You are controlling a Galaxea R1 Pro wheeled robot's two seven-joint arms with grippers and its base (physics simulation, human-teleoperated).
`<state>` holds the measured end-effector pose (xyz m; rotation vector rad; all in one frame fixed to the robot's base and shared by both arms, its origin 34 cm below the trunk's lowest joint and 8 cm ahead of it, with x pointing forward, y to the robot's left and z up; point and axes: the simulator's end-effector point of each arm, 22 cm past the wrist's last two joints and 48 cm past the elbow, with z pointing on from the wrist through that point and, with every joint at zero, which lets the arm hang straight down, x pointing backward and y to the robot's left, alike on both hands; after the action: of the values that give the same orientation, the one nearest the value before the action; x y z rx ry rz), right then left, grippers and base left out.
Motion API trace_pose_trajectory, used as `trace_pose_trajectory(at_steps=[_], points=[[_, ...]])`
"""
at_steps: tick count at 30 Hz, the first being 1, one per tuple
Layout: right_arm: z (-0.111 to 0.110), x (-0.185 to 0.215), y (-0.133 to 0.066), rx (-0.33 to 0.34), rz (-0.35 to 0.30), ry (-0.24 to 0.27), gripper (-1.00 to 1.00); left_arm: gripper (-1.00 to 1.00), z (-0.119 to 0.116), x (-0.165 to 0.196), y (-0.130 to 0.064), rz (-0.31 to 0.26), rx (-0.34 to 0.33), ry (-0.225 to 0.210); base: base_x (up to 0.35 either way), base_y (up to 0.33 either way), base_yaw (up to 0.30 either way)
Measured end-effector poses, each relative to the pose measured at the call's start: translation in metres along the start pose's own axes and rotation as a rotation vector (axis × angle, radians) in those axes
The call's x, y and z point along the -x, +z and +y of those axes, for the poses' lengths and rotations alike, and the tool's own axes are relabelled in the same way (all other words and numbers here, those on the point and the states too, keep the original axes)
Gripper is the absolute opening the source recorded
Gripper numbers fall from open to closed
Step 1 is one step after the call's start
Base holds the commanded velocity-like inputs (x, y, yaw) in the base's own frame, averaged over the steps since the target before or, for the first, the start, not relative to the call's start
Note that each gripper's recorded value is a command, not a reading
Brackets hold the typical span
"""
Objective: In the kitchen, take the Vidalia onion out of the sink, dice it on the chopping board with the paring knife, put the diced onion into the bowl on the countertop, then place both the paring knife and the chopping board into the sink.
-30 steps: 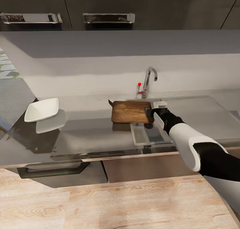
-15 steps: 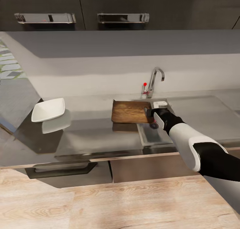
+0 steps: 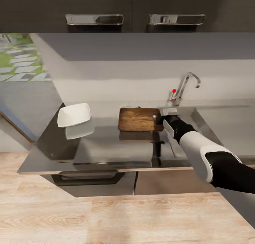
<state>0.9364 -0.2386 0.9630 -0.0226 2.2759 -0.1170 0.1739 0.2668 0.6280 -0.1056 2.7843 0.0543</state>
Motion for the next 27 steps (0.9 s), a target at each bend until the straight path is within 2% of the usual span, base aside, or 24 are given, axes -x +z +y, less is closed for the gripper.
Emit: trace_pose_trajectory(at_steps=[6,14,19,27], points=[[-0.001,0.000,0.000,-0.001,-0.001,0.002,-1.00,1.00,0.000,0.000,0.000,0.000,0.000,0.001,0.000,0.065,0.132],[-0.001,0.000,0.000,-0.001,0.001,0.002,-1.00,1.00,-0.001,0.000,0.000,0.000,-0.001,0.000,0.000,0.002,0.009],[-0.001,-0.018,0.003,0.000,0.039,-0.003,-1.00,1.00,-0.001,0.000,0.000,0.000,-0.002,0.001,0.000,0.000,0.000],[0.000,-0.022,0.004,0.003,0.046,0.000,-1.00,1.00,-0.001,0.000,0.000,0.001,-0.001,0.000,0.000,0.000,0.000]])
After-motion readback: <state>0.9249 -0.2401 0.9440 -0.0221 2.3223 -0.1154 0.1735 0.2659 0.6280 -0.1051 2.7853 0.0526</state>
